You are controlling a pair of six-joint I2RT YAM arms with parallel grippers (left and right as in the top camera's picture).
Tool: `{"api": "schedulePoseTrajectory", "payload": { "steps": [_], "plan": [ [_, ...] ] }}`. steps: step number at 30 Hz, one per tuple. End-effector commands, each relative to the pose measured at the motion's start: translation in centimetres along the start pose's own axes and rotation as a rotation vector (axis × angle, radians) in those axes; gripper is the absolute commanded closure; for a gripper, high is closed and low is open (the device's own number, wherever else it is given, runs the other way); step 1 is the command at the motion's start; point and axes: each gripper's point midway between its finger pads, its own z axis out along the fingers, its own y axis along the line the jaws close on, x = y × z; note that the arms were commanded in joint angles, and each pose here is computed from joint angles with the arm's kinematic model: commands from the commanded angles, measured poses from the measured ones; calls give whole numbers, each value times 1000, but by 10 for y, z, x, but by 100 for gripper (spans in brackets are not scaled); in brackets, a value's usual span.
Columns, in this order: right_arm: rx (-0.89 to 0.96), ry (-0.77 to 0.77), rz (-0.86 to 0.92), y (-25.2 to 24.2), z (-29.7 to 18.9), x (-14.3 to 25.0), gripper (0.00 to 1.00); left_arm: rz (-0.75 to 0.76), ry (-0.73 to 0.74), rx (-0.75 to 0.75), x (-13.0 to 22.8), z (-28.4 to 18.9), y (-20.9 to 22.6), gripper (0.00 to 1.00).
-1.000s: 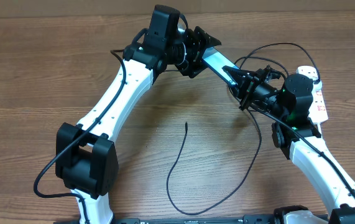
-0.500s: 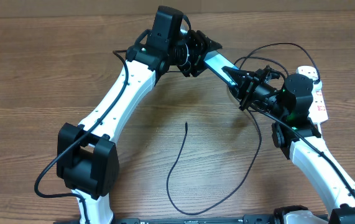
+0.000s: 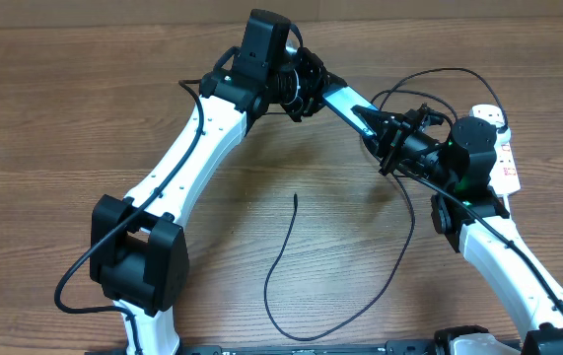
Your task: Plug charger to phone and switch on socket
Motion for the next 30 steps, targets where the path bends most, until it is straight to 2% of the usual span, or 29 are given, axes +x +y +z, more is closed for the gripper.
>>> {"api": "schedulePoseTrajectory", "payload": {
  "steps": [1,5,9,11,14,19,20,21,25,30],
  "plan": [
    [-28,21,-39,14,1,8,96,27,-9,21,8,-9,-11,88],
    [-28,21,-39,14,1,8,96,27,-10,21,8,-9,-11,94],
    [-28,21,-39,14,1,8,96,27,-10,21,8,-9,-11,95],
    [-28,21,-39,14,1,8,92,27,-10,21,8,-9,-11,96],
    [-28,21,-39,14,1,8,76,27,-10,21,8,-9,-11,96],
    [-27,25,-39,14,1,9,33,26,-12,21,7,-10,-11,96],
    [-26,29,-40,14,1,9,20,22,-18,23,3,-12,-11,96],
    [-24,35,-40,13,1,10,14,19,-23,25,0,-14,-11,95],
    [-21,59,-110,13,0,14,1,9,-41,38,-17,-25,-10,95],
    [-13,94,-219,11,-2,19,0,22,-21,79,-43,-51,-10,96]
  ]
}}
